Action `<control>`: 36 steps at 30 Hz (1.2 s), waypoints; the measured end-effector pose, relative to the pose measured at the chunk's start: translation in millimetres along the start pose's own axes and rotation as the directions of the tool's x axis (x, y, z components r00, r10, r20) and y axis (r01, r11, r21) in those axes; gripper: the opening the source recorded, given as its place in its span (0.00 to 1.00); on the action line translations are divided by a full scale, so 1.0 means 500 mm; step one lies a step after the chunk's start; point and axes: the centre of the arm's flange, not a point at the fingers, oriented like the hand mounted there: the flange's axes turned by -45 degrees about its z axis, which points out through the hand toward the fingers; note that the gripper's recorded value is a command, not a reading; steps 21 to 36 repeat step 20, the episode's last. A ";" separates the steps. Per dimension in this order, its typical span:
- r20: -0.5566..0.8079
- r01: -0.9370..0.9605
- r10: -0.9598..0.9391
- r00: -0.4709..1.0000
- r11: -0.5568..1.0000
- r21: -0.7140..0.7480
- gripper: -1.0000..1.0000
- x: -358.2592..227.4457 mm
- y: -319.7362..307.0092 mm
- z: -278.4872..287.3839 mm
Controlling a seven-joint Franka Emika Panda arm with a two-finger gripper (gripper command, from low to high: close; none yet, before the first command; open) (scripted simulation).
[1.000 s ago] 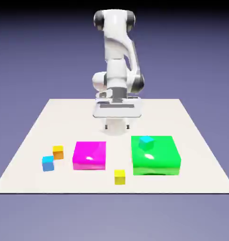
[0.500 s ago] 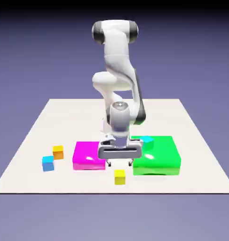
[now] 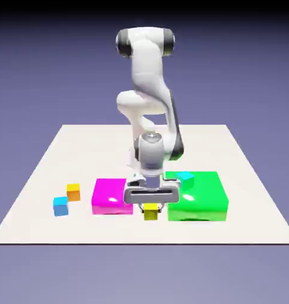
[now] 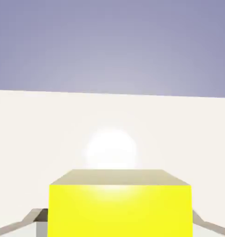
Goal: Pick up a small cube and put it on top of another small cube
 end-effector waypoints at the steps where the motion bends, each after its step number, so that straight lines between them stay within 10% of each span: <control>1: 0.001 -0.094 0.094 0.996 0.996 -0.013 0.00 0.005 0.068 -0.009; 10: -0.041 -0.808 0.808 0.588 0.583 -0.082 0.00 -0.172 0.651 -0.124; 17: -0.046 -0.839 0.839 0.542 0.537 -0.083 0.00 -0.204 0.692 -0.006; 18: -0.045 -0.840 0.840 0.541 0.537 -0.083 1.00 -0.205 0.692 0.006; 36: -0.045 -0.840 0.840 0.541 0.537 -0.083 1.00 -0.206 0.692 0.006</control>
